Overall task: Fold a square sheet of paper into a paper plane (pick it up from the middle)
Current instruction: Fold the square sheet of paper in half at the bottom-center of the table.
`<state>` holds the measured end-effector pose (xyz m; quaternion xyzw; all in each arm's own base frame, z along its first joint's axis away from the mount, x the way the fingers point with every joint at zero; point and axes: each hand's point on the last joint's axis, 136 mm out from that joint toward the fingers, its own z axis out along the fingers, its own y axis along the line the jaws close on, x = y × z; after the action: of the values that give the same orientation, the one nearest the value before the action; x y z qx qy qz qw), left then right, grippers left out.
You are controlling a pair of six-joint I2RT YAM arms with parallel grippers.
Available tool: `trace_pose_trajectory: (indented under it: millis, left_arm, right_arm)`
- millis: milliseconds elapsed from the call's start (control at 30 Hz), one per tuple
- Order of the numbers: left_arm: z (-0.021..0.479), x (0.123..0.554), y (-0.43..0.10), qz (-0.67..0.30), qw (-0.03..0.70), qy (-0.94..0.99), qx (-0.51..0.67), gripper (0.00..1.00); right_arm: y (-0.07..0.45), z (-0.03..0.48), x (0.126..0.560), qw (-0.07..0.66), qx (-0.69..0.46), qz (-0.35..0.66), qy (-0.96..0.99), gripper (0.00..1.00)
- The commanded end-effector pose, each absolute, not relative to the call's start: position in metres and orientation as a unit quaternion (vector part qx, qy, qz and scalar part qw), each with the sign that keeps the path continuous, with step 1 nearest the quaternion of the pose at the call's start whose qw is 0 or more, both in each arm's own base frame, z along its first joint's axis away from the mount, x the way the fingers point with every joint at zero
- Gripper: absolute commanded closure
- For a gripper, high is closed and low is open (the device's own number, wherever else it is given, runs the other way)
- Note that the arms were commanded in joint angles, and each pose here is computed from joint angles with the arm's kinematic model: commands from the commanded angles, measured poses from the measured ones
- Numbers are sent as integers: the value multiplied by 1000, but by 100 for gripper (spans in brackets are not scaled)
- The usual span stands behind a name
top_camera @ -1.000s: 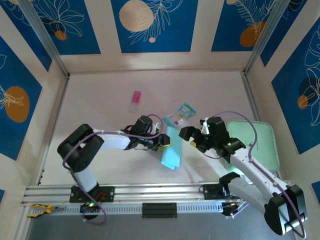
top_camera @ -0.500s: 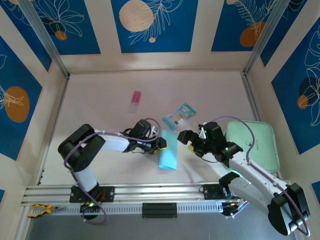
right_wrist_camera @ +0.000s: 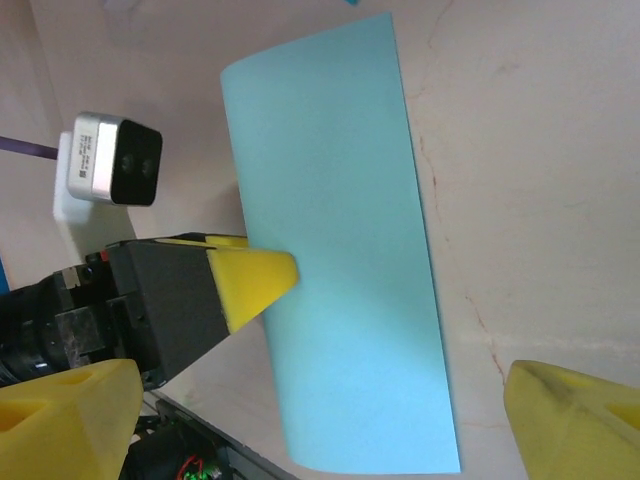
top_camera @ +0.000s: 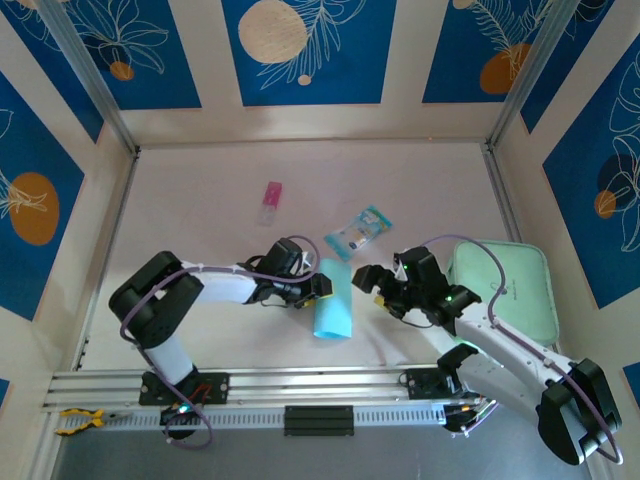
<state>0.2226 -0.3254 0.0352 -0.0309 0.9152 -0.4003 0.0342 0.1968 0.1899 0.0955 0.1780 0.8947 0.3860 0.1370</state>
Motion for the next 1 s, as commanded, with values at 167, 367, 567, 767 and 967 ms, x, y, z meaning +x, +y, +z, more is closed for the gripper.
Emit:
trace_pose_trajectory:
  millis: [167, 367, 567, 767, 967]
  left_arm:
    - [20, 215, -292, -288, 37, 957, -24, 36]
    - [27, 220, -285, -259, 54, 964, -2, 37]
    - [26, 224, -280, -238, 61, 969, 12, 48]
    - [22, 223, -285, -244, 49, 968, 21, 48]
    - [16, 221, -288, -232, 31, 971, 50, 48]
  right_arm:
    - [196, 93, 198, 129, 178, 374, 901, 7]
    - [201, 88, 199, 123, 179, 373, 902, 11]
    - [209, 83, 200, 112, 179, 380, 901, 28]
    - [222, 78, 202, 99, 170, 390, 900, 44]
    - [235, 68, 204, 86, 158, 394, 901, 66]
